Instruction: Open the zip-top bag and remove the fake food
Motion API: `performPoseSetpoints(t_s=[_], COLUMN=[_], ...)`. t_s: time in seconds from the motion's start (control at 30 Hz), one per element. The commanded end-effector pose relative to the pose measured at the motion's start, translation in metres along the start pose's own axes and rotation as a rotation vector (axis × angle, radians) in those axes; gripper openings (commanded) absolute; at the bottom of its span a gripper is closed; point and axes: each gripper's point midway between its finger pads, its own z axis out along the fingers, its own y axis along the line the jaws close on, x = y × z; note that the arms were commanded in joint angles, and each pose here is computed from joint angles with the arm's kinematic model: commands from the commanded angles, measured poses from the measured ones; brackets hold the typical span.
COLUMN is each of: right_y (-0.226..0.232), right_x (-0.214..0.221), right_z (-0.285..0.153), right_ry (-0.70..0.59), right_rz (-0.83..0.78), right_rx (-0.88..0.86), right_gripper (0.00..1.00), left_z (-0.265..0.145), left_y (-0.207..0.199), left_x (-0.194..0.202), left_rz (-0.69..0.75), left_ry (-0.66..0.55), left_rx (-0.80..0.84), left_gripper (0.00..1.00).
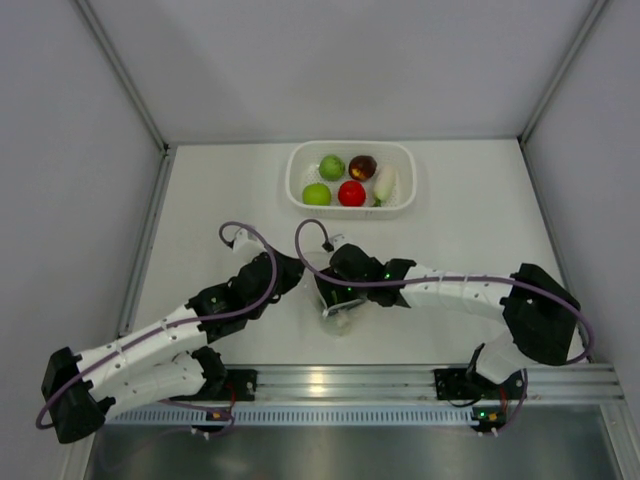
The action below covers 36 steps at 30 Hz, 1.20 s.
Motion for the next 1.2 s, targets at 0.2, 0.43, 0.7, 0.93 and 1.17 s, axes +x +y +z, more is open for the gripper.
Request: performPoseSetpoints(t_s=[0.2, 0.43, 0.7, 0.93, 1.17], right_y=[-0.015, -0.023, -0.02, -0.009, -0.006], right_x=[0.02, 0.021, -0.003, -0.026, -0.043], right_z=[0.027, 0.039, 0.021, -0.016, -0.049], right_ry=[0.073, 0.06, -0.044, -0.132, -0.211], right_rz=[-0.041, -0.035, -0.043, -0.065, -0.066], right_rx=[0.106, 0.148, 0.145, 0.138, 0.134], right_gripper=[0.83, 0.83, 0.45, 0.44, 0.43], left_z=[0.0, -0.001, 0.0, -0.004, -0.005], left_y=[0.005, 0.004, 0.009, 0.008, 0.005], left_x=[-0.003, -0.003, -0.005, -0.012, -0.011], left_rz=[0.008, 0.013, 0.022, 0.03, 0.063], left_ry=[-0.025, -0.024, -0.035, -0.061, -0.05], left_rx=[-0.008, -0.003, -0.012, -0.001, 0.008], left_gripper=[0.0, 0.0, 0.0, 0.0, 0.0])
